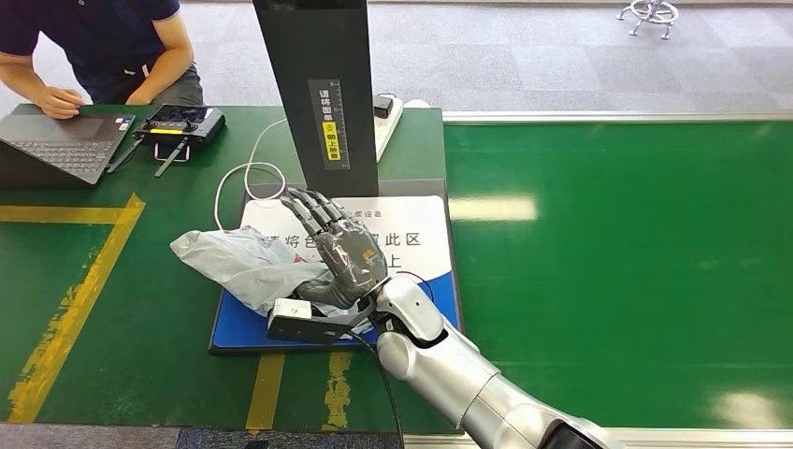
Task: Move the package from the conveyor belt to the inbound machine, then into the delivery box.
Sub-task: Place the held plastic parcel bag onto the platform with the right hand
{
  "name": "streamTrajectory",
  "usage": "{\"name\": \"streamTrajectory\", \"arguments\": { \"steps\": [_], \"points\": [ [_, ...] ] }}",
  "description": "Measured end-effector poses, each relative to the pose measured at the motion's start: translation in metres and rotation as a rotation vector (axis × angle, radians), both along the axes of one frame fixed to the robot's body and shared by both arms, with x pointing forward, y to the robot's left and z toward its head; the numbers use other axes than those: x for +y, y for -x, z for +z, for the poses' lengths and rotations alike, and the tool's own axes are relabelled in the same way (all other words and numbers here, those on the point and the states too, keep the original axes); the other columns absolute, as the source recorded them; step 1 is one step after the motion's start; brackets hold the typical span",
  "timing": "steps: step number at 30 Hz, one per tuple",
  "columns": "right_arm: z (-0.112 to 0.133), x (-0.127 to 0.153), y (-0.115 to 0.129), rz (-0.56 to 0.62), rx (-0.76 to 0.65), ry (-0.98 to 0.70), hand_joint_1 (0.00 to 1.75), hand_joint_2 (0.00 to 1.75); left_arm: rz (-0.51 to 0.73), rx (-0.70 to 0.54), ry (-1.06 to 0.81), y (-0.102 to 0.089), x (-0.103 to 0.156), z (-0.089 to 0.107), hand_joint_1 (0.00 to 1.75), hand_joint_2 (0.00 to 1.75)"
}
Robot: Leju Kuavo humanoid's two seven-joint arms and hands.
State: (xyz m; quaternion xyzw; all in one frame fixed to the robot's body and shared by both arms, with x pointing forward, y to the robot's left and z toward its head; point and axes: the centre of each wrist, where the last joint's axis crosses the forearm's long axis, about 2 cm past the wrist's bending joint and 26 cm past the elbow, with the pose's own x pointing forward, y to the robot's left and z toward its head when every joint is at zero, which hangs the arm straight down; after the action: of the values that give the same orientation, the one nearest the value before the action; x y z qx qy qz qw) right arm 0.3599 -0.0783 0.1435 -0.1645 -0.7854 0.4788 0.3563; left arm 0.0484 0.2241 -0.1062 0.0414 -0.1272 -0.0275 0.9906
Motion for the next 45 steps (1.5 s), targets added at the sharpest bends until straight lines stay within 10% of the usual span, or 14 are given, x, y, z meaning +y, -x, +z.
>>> {"name": "streamTrajectory", "arguments": {
  "steps": [20, 45],
  "points": [
    [-0.004, -0.003, -0.001, -0.039, 0.009, 0.074, 0.0, 1.75, -0.016, -0.002, 0.002, 0.0, 0.001, 0.0, 0.0, 0.0],
    [-0.031, -0.048, -0.01, -0.473, -0.309, 0.529, 0.0, 1.75, -0.063, -0.006, -0.004, 0.0, 0.002, 0.0, 0.0, 0.0]
  ]
}}
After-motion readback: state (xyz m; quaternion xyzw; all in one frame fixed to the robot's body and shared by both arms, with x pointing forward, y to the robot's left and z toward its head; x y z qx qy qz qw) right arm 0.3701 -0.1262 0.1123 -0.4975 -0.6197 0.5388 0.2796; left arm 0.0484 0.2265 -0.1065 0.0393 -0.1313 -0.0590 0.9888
